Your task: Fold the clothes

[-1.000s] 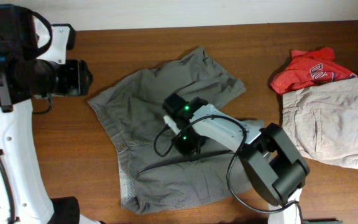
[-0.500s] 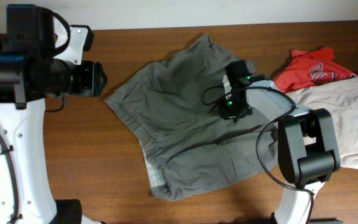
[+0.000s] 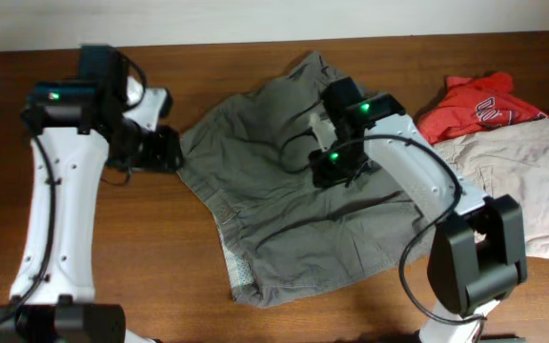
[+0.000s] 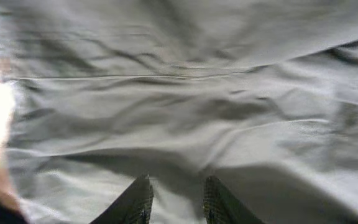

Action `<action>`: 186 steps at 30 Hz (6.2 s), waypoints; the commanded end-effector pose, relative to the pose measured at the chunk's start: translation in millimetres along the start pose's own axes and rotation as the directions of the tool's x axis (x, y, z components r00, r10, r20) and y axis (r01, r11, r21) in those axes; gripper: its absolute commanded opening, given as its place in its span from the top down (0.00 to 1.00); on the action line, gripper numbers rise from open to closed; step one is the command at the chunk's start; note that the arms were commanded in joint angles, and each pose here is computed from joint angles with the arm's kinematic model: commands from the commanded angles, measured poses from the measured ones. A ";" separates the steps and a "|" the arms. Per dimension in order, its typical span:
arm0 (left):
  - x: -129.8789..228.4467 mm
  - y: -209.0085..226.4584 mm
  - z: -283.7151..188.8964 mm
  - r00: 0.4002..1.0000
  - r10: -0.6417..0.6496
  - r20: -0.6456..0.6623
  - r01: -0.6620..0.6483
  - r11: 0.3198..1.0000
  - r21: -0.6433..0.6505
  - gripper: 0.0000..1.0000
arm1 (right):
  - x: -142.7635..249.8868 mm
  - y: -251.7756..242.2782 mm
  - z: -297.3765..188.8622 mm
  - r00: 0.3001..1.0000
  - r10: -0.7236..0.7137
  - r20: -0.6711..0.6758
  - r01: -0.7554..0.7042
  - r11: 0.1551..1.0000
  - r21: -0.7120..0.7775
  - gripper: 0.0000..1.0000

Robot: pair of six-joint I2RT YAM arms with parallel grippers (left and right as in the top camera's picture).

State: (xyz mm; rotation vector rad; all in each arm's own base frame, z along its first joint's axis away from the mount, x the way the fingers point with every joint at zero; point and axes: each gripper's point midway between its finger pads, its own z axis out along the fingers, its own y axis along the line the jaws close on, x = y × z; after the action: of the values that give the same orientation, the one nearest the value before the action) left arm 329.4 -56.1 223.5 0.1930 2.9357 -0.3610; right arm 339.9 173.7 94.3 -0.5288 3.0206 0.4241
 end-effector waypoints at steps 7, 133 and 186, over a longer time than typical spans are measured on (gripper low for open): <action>81.3 -66.2 103.5 0.942 -0.129 -0.311 0.279 0.817 0.505 0.48 | -5.5 3.7 -11.5 0.996 0.087 0.032 -0.086 0.996 -0.018 0.66; -8.7 58.4 231.8 0.948 -0.121 0.296 0.136 0.990 -0.033 0.76 | 89.8 73.6 24.8 0.931 -0.225 -0.289 0.158 0.959 -0.236 0.71; 150.1 3.4 221.4 0.853 -0.334 -0.400 0.323 0.941 -0.098 0.73 | -17.5 -29.8 -75.3 0.978 0.106 0.178 -0.130 0.984 0.124 0.35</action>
State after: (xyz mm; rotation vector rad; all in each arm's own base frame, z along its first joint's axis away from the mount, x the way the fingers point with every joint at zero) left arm 234.9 -124.1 -1.0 0.0173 3.3195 -0.6192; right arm 362.4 138.0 160.3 -0.3242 2.8998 0.2701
